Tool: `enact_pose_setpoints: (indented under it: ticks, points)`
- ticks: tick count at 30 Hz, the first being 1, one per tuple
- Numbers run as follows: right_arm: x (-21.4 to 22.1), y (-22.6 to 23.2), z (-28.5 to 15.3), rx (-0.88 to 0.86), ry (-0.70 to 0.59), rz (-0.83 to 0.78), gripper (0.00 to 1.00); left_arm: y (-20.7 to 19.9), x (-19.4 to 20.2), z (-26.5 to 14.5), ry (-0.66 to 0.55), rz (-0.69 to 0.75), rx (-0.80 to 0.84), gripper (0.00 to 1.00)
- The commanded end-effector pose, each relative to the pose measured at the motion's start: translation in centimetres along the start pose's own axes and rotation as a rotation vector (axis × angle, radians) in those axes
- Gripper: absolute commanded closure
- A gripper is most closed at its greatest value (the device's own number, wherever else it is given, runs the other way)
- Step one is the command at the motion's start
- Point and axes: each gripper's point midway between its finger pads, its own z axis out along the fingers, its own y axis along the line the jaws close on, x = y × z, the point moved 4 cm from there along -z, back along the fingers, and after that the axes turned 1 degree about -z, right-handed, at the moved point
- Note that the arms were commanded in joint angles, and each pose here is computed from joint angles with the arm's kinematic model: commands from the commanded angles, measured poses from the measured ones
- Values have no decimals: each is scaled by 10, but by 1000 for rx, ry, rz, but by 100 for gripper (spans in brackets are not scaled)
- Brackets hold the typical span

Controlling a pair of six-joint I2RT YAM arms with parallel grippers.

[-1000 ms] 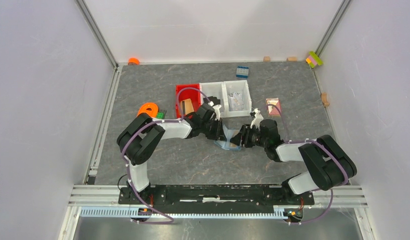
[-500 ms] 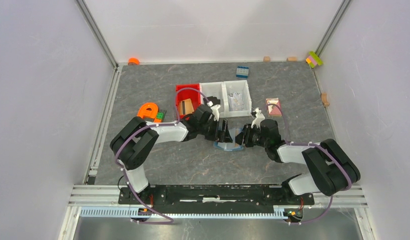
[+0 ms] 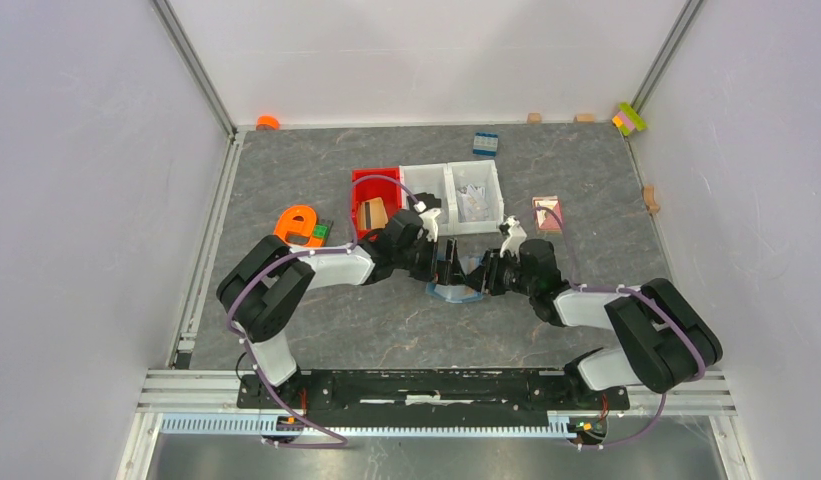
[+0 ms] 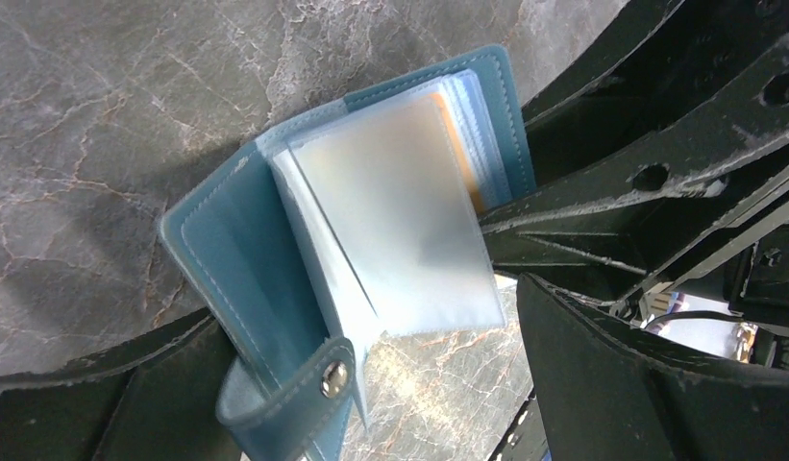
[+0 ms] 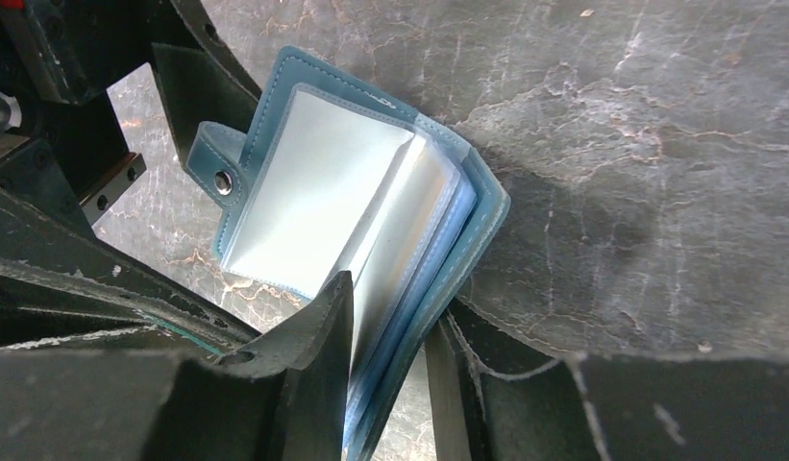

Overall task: Take the credit cards out of the card holder
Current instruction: Remove the credit card from the card holder.

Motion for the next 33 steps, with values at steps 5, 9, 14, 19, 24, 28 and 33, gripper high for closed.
enact_pose_setpoints:
  ticks: [5, 9, 14, 19, 24, 28, 33]
  points:
    - [-14, 22, 5, -68, -36, -107, 73, -16, -11, -4, -37, 46, 69, 0]
    - [-16, 26, 5, -72, -39, -134, 78, -15, -11, -4, -30, 46, 63, 0]
    - [-19, 25, 2, -42, -60, -151, 78, -2, -11, -5, -36, 37, -40, 1]
    - [-25, 22, -3, 21, -96, -182, 81, 10, -16, -12, -69, 23, -141, 11]
    - [-32, 15, -13, 100, -155, -196, 81, 27, -21, -22, -103, -6, -247, 15]
    - [-37, 3, -20, 206, -191, -184, 82, 28, -26, -32, -147, -16, -253, 14]
    - [-39, 0, -23, 236, -214, -170, 84, 30, -29, -39, -180, -43, -237, 11]
